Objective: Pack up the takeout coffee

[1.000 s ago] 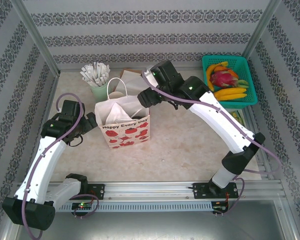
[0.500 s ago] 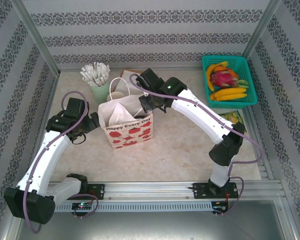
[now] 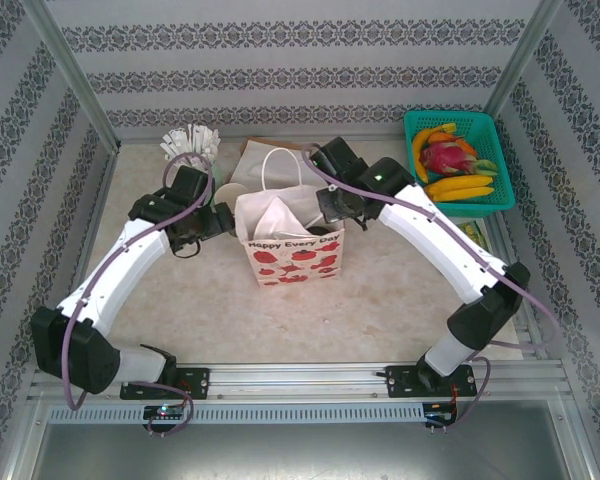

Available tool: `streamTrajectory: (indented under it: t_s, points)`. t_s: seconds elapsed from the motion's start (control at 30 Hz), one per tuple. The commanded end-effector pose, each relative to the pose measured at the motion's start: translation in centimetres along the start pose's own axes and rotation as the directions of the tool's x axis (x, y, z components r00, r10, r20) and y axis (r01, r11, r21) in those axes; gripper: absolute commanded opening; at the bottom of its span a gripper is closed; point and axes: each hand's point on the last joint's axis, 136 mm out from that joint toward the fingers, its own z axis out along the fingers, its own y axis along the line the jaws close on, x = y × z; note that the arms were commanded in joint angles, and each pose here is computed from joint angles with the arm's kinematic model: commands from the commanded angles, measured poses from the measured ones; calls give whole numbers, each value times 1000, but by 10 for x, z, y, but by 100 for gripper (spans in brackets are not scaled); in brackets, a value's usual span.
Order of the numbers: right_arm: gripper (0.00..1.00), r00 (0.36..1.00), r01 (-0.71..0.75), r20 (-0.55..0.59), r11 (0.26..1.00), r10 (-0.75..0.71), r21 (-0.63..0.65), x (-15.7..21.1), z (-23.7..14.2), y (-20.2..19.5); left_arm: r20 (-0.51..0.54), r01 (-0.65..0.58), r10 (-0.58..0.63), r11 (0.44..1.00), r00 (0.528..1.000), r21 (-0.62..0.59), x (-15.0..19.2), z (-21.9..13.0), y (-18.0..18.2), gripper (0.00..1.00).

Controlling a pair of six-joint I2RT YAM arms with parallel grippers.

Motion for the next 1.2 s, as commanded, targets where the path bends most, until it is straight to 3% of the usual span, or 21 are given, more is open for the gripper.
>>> streamTrajectory:
  t_s: [0.0, 0.3, 0.4, 0.63, 0.8, 0.9, 1.0, 1.17]
  points:
    - [11, 999, -45, 20, 998, 44, 44, 6, -8, -17, 23, -39, 39, 999, 999, 31, -10, 1, -25, 100]
    - [17, 997, -82, 14, 996, 81, 43, 18, -9, -26, 8, -131, 131, 991, 991, 8, -14, 12, -60, 100]
    - [26, 995, -96, 45, 995, 95, 32, 13, -16, -31, 42, -125, 125, 992, 991, -1, -19, 7, -56, 100]
    - [71, 957, -101, 257, 985, 135, -139, -19, -59, -33, 203, -68, 91, 991, 975, -120, -36, -33, -6, 100]
    - [98, 828, -231, 514, 972, 225, -53, -29, -81, -90, 431, 55, 31, 981, 902, -186, -54, -66, 57, 100]
    - [98, 731, -386, 620, 922, 286, 30, -15, -78, -138, 566, 130, 18, 967, 824, -221, -58, -72, 97, 100]
    - [98, 684, -499, 645, 864, 340, 73, 11, -51, -176, 656, 181, 37, 948, 754, -261, -57, -69, 127, 100]
    - [98, 712, -574, 553, 812, 434, 102, 59, 24, -214, 659, 222, 47, 922, 750, -318, -51, -33, 162, 100]
